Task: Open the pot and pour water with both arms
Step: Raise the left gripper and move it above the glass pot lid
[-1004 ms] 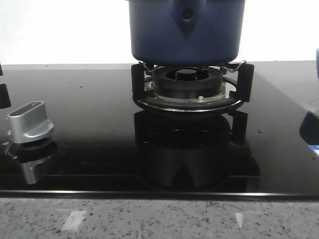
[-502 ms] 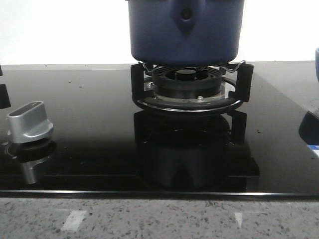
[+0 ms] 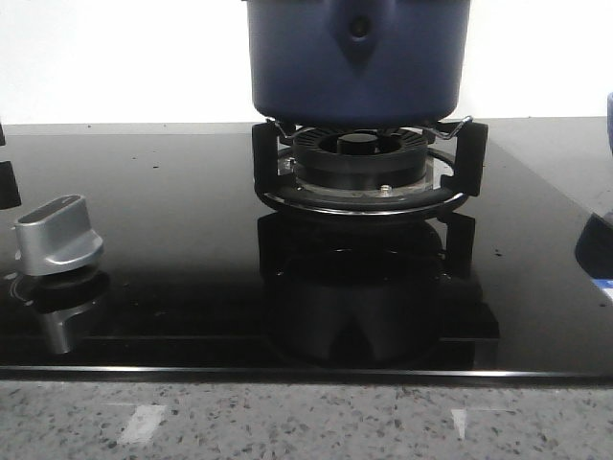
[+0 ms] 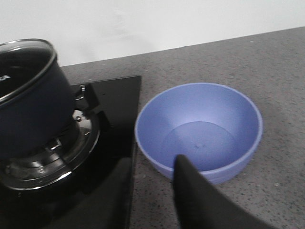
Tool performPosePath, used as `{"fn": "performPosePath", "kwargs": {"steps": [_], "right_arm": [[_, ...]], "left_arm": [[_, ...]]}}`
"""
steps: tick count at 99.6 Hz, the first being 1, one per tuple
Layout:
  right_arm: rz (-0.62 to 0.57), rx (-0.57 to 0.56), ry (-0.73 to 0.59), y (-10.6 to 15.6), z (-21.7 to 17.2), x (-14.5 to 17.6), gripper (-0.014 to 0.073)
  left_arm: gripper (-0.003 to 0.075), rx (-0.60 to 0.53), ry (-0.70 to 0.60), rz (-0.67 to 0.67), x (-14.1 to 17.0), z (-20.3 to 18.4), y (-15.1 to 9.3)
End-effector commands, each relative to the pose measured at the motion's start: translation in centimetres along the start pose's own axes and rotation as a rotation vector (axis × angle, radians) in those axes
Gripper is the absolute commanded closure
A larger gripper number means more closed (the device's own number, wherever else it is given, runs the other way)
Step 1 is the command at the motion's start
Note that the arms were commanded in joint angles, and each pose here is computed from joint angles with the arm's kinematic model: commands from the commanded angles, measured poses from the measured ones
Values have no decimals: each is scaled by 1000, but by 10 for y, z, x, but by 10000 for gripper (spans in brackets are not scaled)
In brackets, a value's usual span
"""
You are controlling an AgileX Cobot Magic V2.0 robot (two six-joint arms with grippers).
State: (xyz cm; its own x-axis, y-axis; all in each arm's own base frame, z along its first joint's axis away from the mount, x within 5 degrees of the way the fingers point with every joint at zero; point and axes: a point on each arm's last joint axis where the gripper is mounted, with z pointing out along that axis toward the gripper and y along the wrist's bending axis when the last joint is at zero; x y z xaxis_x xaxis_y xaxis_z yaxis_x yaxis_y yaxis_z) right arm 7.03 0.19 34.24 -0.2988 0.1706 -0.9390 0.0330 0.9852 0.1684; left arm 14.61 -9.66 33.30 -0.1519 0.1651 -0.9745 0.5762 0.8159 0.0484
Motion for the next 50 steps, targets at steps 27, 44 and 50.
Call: {"fn": "performPosePath", "kwargs": {"steps": [27, 44, 50], "right_arm": [[-23, -23, -118, 4, -3, -21, 192], [-23, -24, -123, 4, -3, -22, 192], [-23, -25, -131, 4, -3, -22, 192]], "left_arm": [[247, -104, -316, -84, -36, 21, 7], [247, -48, -231, -59, -53, 36, 3], [247, -34, -210, -54, -60, 43, 2]]}}
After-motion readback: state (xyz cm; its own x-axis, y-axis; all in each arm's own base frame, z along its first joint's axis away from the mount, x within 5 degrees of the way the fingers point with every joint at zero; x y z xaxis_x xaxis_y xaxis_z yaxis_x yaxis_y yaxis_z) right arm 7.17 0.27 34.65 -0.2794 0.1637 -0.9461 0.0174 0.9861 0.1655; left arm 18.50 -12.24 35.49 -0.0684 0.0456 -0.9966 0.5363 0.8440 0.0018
